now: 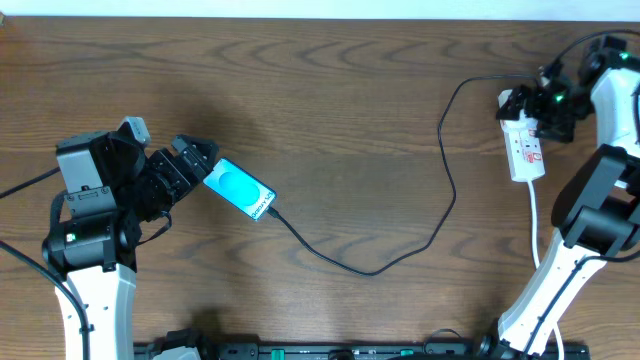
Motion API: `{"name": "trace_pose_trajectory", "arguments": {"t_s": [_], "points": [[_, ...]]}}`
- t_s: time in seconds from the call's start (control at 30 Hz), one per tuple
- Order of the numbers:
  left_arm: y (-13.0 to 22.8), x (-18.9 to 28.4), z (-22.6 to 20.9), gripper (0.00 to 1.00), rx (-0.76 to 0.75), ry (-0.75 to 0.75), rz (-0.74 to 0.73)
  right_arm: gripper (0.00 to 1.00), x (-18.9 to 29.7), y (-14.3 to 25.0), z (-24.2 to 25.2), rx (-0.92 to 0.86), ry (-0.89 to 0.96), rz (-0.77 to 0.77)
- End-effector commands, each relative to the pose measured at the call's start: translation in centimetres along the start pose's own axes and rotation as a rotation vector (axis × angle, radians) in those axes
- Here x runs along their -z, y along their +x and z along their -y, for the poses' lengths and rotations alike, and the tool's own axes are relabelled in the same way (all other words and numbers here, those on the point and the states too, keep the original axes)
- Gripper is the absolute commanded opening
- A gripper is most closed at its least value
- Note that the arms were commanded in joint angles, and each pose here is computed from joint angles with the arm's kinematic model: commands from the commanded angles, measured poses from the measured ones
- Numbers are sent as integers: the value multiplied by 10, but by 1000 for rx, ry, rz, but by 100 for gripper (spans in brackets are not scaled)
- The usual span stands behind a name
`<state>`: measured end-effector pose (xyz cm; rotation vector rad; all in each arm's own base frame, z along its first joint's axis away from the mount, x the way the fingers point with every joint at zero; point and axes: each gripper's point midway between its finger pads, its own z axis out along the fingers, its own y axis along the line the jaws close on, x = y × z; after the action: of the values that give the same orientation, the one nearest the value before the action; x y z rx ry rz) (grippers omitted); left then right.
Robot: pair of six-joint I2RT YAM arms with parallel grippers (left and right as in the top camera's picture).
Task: Plug charger to phone and switch on socket
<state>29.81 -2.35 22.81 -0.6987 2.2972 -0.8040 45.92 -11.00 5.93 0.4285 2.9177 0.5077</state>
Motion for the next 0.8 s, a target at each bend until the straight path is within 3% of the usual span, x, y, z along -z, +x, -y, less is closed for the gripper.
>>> {"name": "trace_pose_trajectory", "arguments": {"t_s": [0.0,0.2,0.33,0.6,0.77], "points": [[0,0,1,95,-18,6,-4,99,81,-22,5,-8,104,155],[0,0,1,95,-18,6,-4,99,149,-6,-19,-8,141,243],[0,0,1,95,-18,6,-4,99,187,26,-48,12,139,255],[0,0,1,95,-18,6,-4,99,221,84,-66,50,272,197],[0,0,1,95,-18,6,-4,99,233,101,-57,-14,426,195]]}}
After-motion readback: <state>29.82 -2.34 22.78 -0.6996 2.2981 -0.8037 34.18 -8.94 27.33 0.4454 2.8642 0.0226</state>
